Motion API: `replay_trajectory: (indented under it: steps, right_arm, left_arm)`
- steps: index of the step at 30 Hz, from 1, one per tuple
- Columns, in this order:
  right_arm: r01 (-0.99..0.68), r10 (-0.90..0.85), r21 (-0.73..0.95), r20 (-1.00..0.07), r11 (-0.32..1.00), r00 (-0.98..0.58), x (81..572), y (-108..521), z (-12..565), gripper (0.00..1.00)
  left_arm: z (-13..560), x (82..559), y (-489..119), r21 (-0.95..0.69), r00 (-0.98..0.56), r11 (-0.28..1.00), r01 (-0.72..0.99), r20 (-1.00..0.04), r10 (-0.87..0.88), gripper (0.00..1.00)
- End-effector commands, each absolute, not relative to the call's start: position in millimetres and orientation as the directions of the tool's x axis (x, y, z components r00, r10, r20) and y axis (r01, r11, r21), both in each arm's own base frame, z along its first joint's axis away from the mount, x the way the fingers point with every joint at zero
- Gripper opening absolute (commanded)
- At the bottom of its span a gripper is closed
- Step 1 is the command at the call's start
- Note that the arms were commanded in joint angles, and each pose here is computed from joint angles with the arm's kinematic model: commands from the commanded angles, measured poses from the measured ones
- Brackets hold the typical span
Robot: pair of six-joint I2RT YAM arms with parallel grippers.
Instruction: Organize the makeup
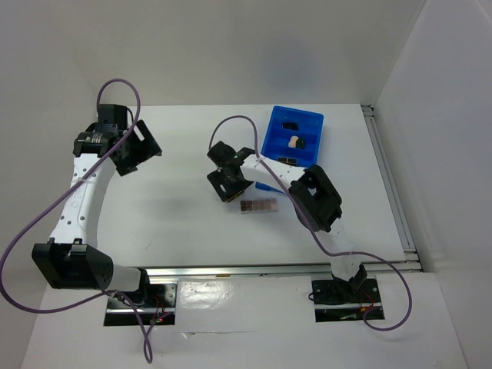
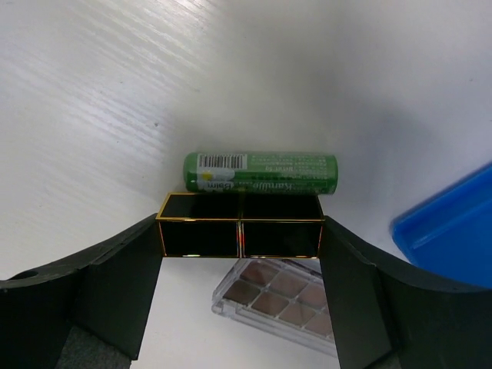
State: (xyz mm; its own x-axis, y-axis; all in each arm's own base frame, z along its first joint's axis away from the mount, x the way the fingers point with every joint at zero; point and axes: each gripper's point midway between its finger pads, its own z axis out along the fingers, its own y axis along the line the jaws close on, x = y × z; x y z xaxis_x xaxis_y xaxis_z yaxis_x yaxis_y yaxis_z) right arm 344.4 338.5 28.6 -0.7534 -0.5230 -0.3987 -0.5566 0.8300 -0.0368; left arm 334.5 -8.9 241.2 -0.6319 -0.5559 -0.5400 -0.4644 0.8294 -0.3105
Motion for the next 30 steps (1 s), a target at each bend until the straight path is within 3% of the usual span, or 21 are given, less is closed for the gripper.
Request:
replay_trajectory:
  steps: [1,8,17,23,30]
  right_arm:
    - [-0.538,-0.461,-0.026,-0.550,0.842,-0.696,357.0,353.3,110.8,0.66]
    - [-0.334,-0.302,-0.084,-0.666,0.939,-0.682,407.4,319.2,168.9,0.63]
    - [0.060,0.195,0.231,-0.624,0.971,-0.757,466.8,209.8,177.4,0.63]
    - [0.155,0.260,0.222,-0.589,0.963,-0.765,471.6,166.2,150.9,0.63]
    - [0.205,0.272,0.182,-0.561,0.962,-0.781,473.9,147.9,124.3,0.63]
  left_arm:
    - [252.7,333.7,-5.2,-0.312,-0.615,0.839,-0.446,-0.574,-0.541,0.95]
    - [254.1,335.6,-6.8,-0.322,-0.613,0.839,-0.438,-0.576,-0.541,0.95]
    - [237.2,337.6,-24.1,-0.330,-0.696,0.871,-0.365,-0.524,-0.490,0.95]
    - [211.0,342.4,-79.8,-0.293,-0.849,0.945,-0.143,-0.454,-0.269,0.94]
    - [204.7,349.8,-126.8,-0.257,-0.884,0.966,-0.008,-0.449,-0.127,0.95]
